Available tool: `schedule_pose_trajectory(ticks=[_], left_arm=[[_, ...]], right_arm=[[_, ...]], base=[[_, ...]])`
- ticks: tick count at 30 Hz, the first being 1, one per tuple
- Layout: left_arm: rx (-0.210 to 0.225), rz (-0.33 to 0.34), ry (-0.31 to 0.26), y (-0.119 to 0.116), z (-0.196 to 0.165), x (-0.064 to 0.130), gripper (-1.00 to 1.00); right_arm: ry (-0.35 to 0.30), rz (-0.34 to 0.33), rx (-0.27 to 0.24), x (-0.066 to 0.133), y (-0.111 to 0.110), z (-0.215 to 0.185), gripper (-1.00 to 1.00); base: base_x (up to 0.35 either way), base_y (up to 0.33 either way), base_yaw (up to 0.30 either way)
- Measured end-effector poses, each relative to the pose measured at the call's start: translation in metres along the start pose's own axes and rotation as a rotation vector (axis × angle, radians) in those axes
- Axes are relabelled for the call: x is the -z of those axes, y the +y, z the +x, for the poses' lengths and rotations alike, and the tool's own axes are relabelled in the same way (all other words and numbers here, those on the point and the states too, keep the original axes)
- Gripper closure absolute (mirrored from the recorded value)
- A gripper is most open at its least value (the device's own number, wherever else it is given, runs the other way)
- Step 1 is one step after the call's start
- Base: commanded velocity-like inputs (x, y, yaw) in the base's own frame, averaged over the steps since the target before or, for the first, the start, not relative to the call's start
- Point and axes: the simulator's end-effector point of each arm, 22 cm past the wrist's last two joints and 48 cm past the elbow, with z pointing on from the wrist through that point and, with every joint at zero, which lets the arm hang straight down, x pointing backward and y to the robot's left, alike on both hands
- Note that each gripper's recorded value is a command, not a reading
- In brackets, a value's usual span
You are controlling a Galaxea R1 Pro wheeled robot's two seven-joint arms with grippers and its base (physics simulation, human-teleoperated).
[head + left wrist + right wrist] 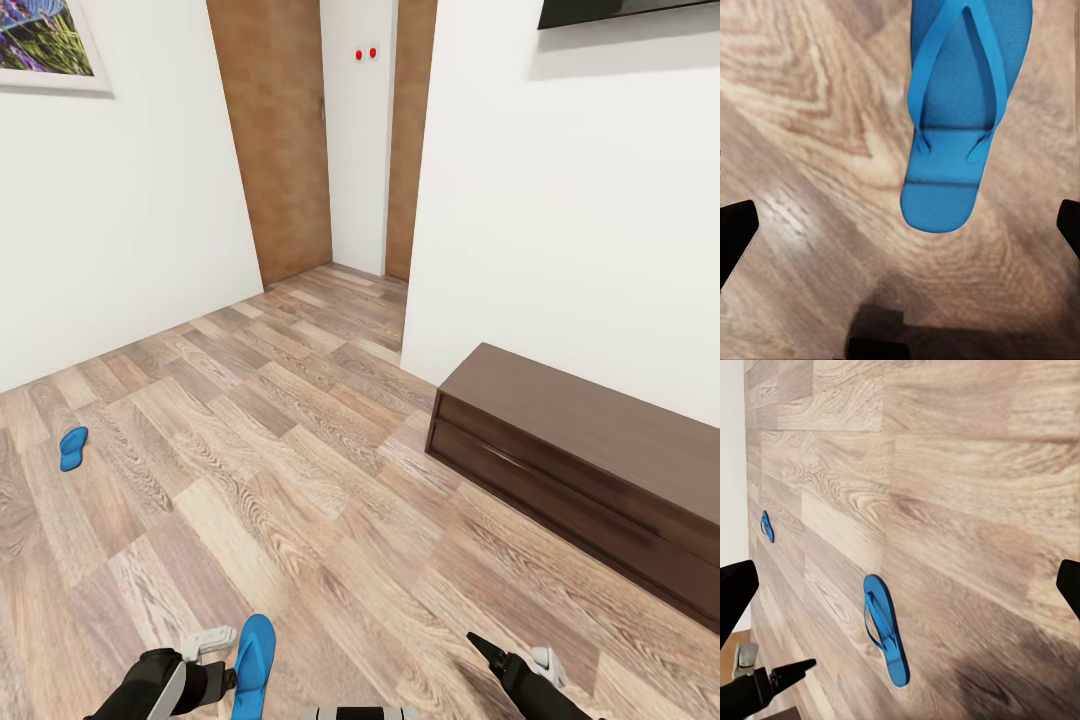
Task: In the bedroom, move the book from the bed onto either nightstand, and place the two sandals side by side next to the bed.
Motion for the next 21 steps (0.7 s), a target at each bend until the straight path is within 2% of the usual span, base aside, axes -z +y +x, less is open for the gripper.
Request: schedule_pose_trajectory(ticks=[7,14,21], left_arm=[[-0.005,0.023,-0.076,-0.005,-0.015,-0.001,-1.0],[-0.01,0.085,-0.09,-0.018,-0.015,-0.002,-1.0],[-0.013,0.104,-0.094,-0.022,-0.015,-0.001,-1.0]], right_arm=[[-0.001,0.0,0.0,0.0,0.0,0.0,-1.0],[-0.001,0.0,0.0,0.0,0.0,0.0,-1.0],[-0.001,-0.005,-0.001,0.0,0.001,0.0,-1.0]], base=[[0.0,0.0,0.0],[0.0,0.0,0.0],[0.0,0.0,0.0]])
